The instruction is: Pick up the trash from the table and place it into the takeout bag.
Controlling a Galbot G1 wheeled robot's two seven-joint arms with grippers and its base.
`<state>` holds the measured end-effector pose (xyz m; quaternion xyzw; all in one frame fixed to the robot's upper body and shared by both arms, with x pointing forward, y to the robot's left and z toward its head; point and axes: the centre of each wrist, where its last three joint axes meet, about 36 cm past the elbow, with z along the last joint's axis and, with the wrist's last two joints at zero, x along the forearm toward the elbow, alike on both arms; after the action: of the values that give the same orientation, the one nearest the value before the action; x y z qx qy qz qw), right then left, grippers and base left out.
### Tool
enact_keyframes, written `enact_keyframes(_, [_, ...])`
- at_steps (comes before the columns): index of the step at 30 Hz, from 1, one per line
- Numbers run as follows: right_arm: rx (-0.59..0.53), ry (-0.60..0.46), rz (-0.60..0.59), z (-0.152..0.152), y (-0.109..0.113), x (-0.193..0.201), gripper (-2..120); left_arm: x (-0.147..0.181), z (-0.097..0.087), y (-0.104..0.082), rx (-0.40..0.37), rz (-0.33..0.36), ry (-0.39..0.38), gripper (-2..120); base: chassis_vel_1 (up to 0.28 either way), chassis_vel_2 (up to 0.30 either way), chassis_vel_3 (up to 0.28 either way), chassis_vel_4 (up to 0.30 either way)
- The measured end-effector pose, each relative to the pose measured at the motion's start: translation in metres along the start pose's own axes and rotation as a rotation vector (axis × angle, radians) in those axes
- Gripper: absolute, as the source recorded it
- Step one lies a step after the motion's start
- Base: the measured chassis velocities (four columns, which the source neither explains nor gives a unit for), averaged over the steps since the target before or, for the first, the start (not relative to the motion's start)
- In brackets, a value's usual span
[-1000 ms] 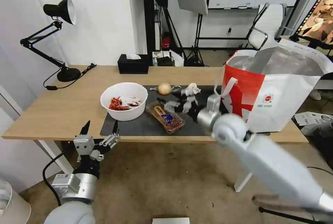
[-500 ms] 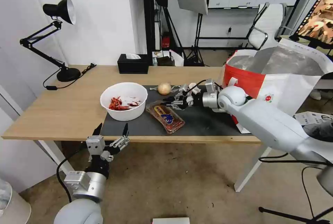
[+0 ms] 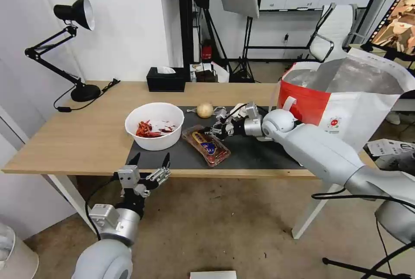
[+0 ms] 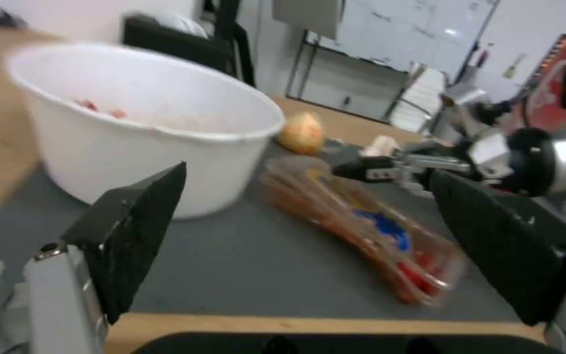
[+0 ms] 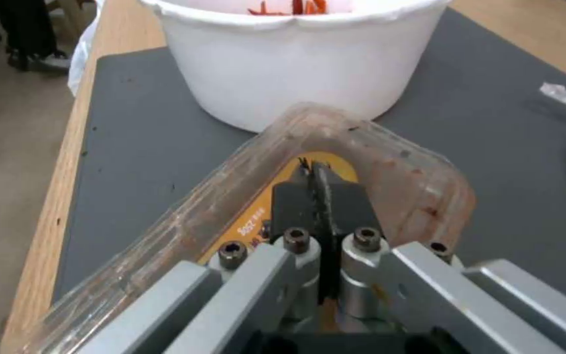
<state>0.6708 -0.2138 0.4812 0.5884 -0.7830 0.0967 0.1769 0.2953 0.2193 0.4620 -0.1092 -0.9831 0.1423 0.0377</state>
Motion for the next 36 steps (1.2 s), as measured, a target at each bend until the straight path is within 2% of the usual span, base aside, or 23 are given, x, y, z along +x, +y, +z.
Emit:
enact_keyframes(1, [-0.001, 0.006, -0.001, 0.001, -0.001, 0.000, 0, -0.002, -0.003, -0.001, 0.043, 0.029, 0.033, 100, 0.000, 0.000, 0.000, 0.000])
enact_keyframes(2, [-0.001, 0.006, -0.001, 0.001, -0.001, 0.000, 0, -0.002, -0.003, -0.001, 0.043, 0.029, 0.033, 100, 0.000, 0.000, 0.000, 0.000])
enact_keyframes(4, [-0.001, 0.015, -0.003, 0.004, -0.002, 0.002, 0, -0.003, -0.009, -0.002, 0.119, 0.077, 0.085, 100, 0.000, 0.000, 0.000, 0.000])
enact_keyframes(5, [-0.001, 0.015, -0.003, 0.004, -0.002, 0.002, 0, -0.003, -0.009, -0.002, 0.119, 0.077, 0.085, 100, 0.000, 0.000, 0.000, 0.000])
enact_keyframes(7, [-0.002, 0.022, -0.004, 0.006, -0.002, 0.004, 0, -0.007, -0.018, -0.002, 0.215, 0.131, 0.143, 100, 0.000, 0.000, 0.000, 0.000])
enact_keyframes(8, [-0.002, 0.022, -0.004, 0.006, -0.002, 0.004, 0, -0.007, -0.018, -0.002, 0.215, 0.131, 0.143, 100, 0.000, 0.000, 0.000, 0.000])
enact_keyframes(11, [-0.007, 0.036, -0.006, 0.012, -0.003, 0.007, 0, -0.019, -0.026, 0.003, 0.318, 0.193, 0.222, 100, 0.000, 0.000, 0.000, 0.000])
enact_keyframes(14, [-0.011, 0.042, -0.005, 0.016, -0.003, 0.008, 0, -0.029, -0.028, 0.008, 0.358, 0.221, 0.259, 100, 0.000, 0.000, 0.000, 0.000])
enact_keyframes(18, [-0.013, 0.048, -0.002, 0.018, -0.003, 0.011, 0, -0.046, -0.029, 0.010, 0.398, 0.247, 0.287, 100, 0.000, 0.000, 0.000, 0.000])
enact_keyframes(23, [-0.014, 0.054, -0.003, 0.020, -0.002, 0.012, 0, -0.062, -0.025, 0.008, 0.417, 0.249, 0.305, 100, 0.000, 0.000, 0.000, 0.000])
enact_keyframes(36, [-0.006, 0.060, -0.014, 0.016, -0.001, 0.009, 0, -0.101, -0.020, 0.000, 0.434, 0.179, 0.349, 100, 0.000, 0.000, 0.000, 0.000])
